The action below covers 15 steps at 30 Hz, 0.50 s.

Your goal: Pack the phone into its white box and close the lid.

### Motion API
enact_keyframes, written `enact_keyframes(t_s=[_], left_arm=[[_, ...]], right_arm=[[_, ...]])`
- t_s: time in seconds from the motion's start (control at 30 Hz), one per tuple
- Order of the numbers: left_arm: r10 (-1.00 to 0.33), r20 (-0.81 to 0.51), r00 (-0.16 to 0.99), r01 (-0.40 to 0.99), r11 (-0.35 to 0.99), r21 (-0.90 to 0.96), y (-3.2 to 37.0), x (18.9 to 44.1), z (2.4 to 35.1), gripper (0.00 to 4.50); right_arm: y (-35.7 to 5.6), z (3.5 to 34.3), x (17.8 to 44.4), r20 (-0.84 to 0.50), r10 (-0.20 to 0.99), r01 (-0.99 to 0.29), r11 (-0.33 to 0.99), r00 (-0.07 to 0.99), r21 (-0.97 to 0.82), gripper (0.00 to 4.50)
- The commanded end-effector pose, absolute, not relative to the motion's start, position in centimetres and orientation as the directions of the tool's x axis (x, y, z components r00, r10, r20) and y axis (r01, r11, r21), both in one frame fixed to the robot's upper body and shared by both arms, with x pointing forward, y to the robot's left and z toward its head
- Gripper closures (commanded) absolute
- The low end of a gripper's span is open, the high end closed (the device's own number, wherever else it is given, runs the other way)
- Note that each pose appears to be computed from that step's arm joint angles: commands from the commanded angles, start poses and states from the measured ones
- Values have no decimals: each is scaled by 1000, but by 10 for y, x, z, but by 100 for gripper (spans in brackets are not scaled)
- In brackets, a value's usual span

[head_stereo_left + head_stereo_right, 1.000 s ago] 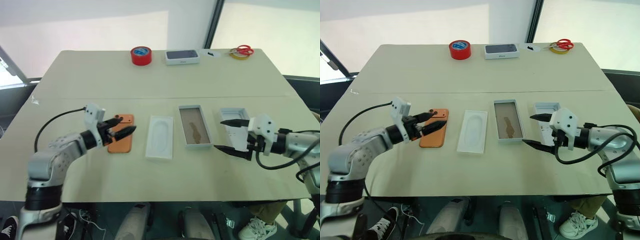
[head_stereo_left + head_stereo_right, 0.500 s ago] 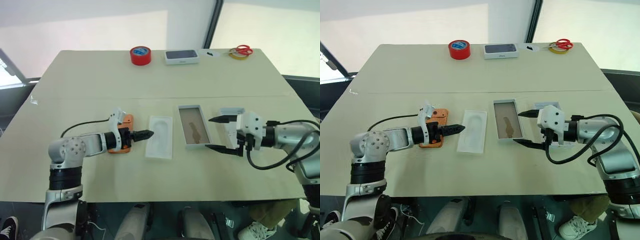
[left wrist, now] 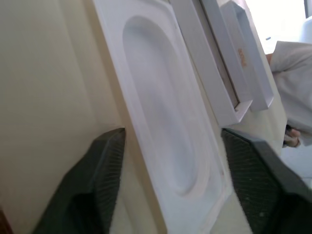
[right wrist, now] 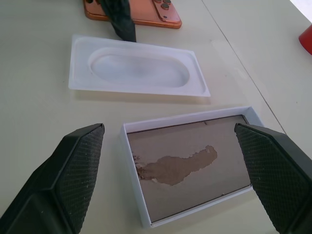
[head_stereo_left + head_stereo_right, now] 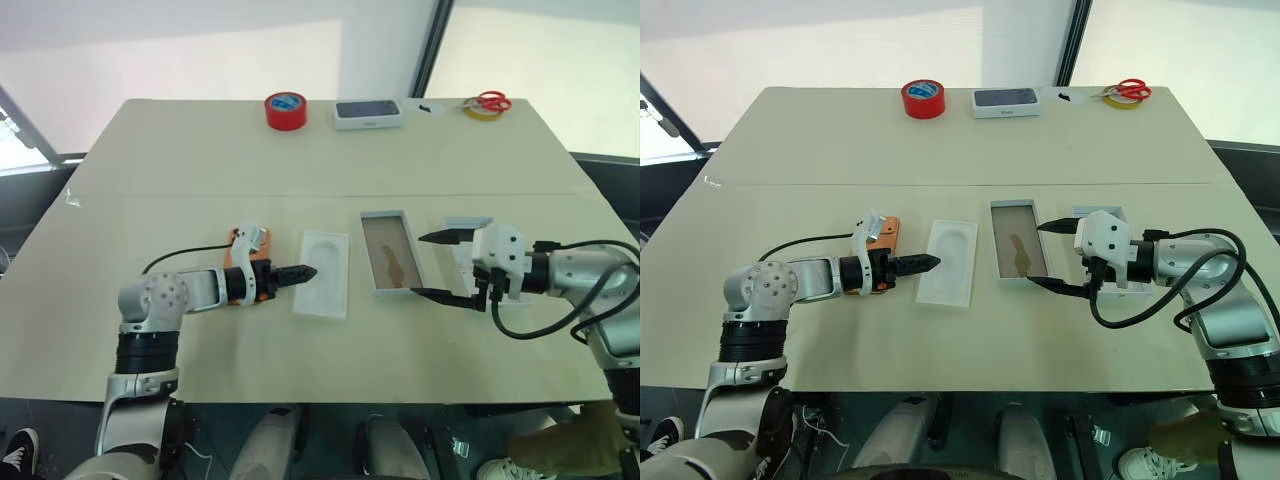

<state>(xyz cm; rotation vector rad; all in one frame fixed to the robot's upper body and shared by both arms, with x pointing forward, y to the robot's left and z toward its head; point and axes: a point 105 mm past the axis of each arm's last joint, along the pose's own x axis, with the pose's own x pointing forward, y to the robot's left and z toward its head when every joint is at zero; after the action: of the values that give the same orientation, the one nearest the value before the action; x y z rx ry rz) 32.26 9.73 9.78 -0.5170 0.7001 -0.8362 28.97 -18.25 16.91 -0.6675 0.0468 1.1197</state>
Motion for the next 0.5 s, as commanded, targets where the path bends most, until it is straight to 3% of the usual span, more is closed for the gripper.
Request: enact_keyframes(t_s=[0.03,0.13,0.5], left_arm=[[-786,-358,505,475,599,-645,104,328,98,281],[-781,-357,513,461,601,-653,107,328,97,438],[-733,-288,617,418,614,-670,115,346,109,446]], right_arm=[[-181,172,288,-339,820,-824,255,461,-506,0],[-180,164,287,-364,818,-833,230,445,-503,0],[-166,131,300,-442,831,-896,139,337,-422,0]])
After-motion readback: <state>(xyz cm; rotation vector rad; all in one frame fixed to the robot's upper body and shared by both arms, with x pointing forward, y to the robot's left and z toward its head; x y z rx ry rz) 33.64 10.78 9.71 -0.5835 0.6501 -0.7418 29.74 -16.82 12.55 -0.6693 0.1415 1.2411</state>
